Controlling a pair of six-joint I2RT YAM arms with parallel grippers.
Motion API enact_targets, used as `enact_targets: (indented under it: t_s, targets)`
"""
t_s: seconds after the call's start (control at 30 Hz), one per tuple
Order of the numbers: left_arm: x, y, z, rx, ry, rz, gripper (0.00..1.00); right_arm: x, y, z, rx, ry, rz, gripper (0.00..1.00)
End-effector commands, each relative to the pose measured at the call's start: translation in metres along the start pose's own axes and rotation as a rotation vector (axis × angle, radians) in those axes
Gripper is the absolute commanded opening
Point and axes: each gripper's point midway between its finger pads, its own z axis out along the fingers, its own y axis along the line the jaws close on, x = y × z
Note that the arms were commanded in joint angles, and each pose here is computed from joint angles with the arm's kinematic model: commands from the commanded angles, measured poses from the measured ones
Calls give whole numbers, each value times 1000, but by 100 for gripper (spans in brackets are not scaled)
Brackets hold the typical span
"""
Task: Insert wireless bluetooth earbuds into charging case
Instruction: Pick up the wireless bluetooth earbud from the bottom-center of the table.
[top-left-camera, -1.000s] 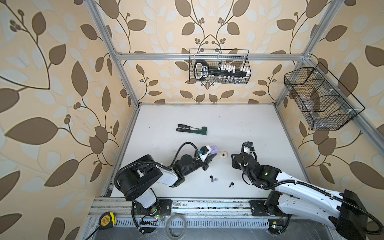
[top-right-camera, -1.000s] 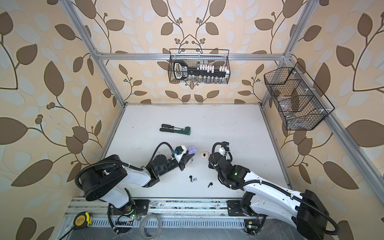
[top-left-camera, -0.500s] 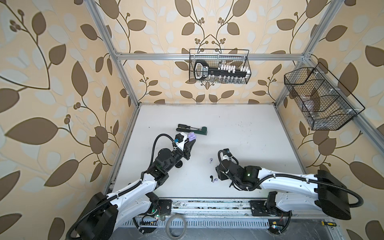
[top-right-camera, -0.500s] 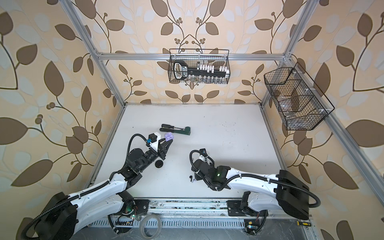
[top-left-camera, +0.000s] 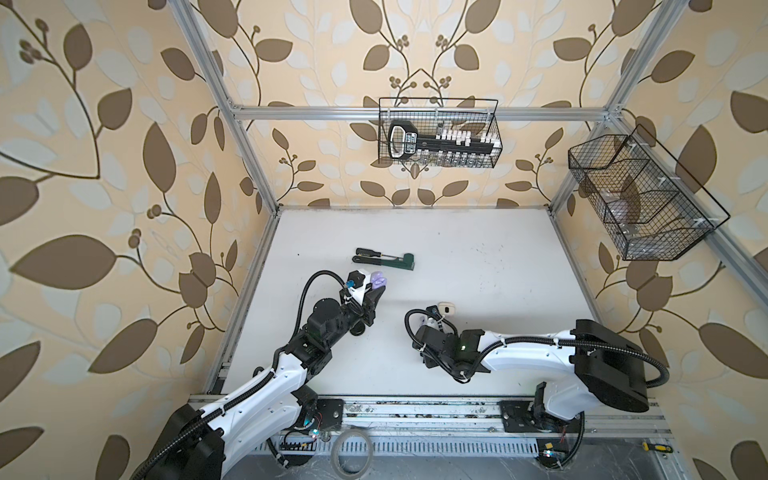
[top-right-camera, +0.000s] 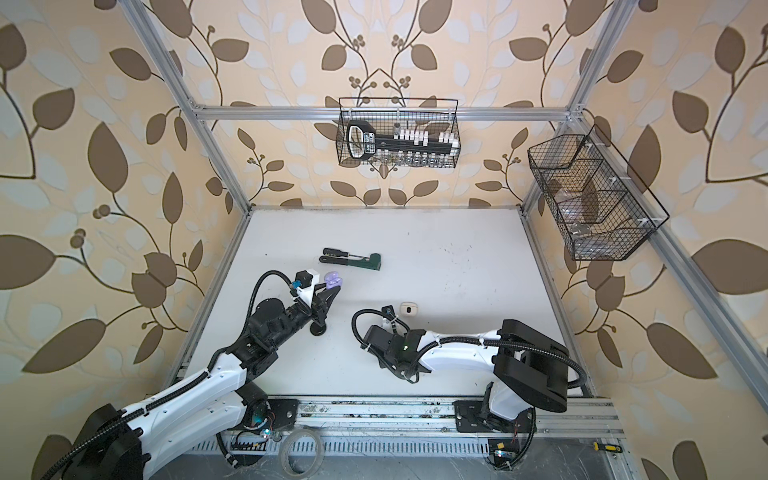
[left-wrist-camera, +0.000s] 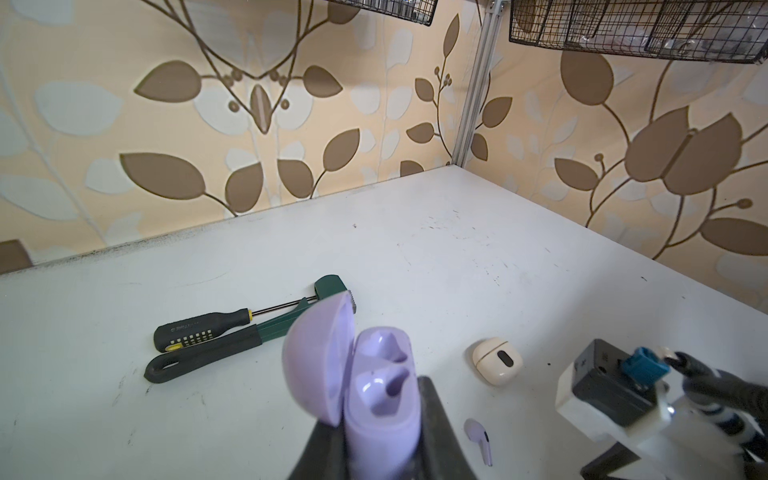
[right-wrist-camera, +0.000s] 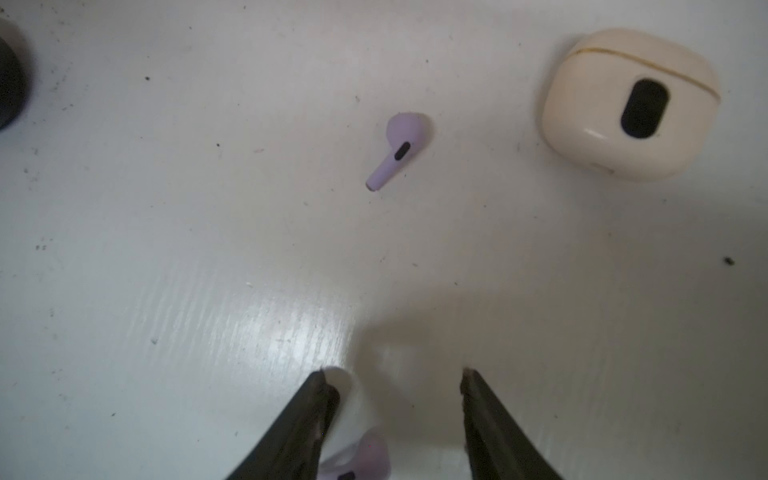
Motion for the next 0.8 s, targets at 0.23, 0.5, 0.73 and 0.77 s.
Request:
enact_targets:
  t_s: [0.23,0.5,0.73,0.77]
  targets:
    - [-7,2,-3,0,-31,12,0,14,-5,0,46,15,-5,50]
    - [-7,2,-2,-2,-25,17,0,29,-10,0,74,41,-18,52]
    - [-8,1,-3,2,-33,14,0,36,-12,-1,97,51,-31,49]
    - [-7,2,-4,0,-31,16,0,37,-13,0,103,53,-32,49]
